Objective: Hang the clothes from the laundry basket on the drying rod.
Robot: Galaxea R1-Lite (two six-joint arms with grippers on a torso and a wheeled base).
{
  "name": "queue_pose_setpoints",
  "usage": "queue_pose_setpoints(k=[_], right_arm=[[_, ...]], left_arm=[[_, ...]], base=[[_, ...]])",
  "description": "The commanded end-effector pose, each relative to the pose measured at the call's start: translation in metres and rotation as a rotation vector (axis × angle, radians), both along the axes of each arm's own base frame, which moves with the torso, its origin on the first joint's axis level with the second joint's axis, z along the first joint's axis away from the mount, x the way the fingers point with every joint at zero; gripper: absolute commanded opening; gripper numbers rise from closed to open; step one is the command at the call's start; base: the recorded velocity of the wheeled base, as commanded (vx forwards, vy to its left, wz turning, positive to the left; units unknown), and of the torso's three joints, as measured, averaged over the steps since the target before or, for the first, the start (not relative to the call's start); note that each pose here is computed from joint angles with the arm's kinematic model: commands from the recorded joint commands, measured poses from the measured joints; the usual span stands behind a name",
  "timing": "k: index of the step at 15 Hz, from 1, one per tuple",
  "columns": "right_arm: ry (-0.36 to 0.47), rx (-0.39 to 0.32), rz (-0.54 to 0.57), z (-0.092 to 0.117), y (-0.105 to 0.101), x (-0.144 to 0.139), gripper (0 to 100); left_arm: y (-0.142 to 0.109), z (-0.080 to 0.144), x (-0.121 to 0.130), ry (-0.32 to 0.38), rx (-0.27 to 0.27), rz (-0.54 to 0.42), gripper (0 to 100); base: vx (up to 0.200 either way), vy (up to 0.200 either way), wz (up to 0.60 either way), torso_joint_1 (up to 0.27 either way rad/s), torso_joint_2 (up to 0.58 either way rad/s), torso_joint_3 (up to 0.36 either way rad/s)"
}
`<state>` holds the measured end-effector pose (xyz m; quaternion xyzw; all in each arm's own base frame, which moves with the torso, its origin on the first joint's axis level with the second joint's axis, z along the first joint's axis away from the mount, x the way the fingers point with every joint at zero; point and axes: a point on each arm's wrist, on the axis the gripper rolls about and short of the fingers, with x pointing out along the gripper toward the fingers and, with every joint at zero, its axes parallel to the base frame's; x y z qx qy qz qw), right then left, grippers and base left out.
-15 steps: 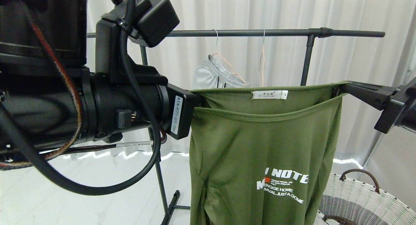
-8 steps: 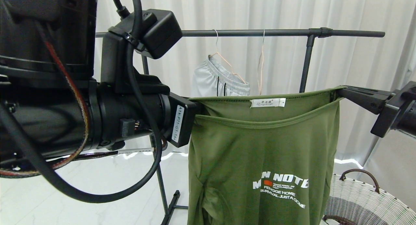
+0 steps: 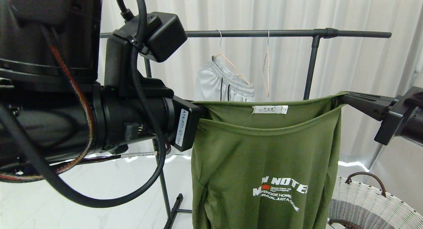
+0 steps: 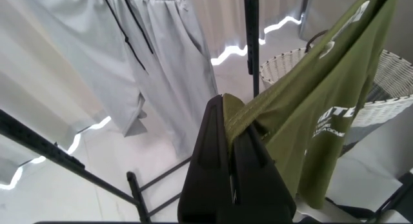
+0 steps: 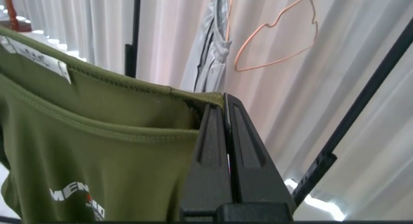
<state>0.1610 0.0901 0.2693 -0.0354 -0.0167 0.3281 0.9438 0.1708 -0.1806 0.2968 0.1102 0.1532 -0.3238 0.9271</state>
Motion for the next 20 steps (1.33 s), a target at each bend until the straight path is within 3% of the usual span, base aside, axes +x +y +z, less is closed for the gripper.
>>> queue_pose_setpoints(k=[1, 4, 9, 12, 14, 16, 20], right_arm=[[0.006, -0.004, 0.012, -0.003, 0.001, -0.003, 0], [0.034, -0.021, 0.041, -0.014, 0.004, -0.008, 0], [0.033, -0.021, 0.047, -0.013, 0.005, -0.008, 0], [0.021, -0.014, 0.047, -0.007, 0.006, -0.005, 0], [0.067, -0.041, 0.046, -0.016, 0.02, 0.017, 0], [0.059, -0.032, 0.044, -0.019, 0.028, 0.031, 0], [0.058, -0.033, 0.047, -0.022, 0.029, 0.032, 0]], left_arm=[[-0.001, -0.002, 0.001, 0.006, 0.006, 0.0, 0], [-0.001, -0.016, 0.001, 0.039, 0.043, 0.0, 0], [-0.001, -0.013, 0.001, 0.031, 0.034, 0.002, 0], [-0.003, -0.006, 0.011, -0.003, 0.0, 0.024, 0], [-0.013, -0.016, 0.028, 0.013, 0.019, 0.048, 0], [-0.013, -0.025, 0.035, 0.034, 0.041, 0.07, 0], [-0.011, -0.027, 0.036, 0.038, 0.046, 0.078, 0]], base=[[0.0, 0.0, 0.0, 0.0, 0.0, 0.0], [0.0, 0.0, 0.0, 0.0, 0.0, 0.0], [0.0, 0.0, 0.0, 0.0, 0.0, 0.0], [0.0, 0.0, 0.0, 0.0, 0.0, 0.0], [0.0, 0.0, 0.0, 0.0, 0.0, 0.0], [0.0, 0.0, 0.0, 0.0, 0.0, 0.0], [0.0, 0.0, 0.0, 0.0, 0.0, 0.0]])
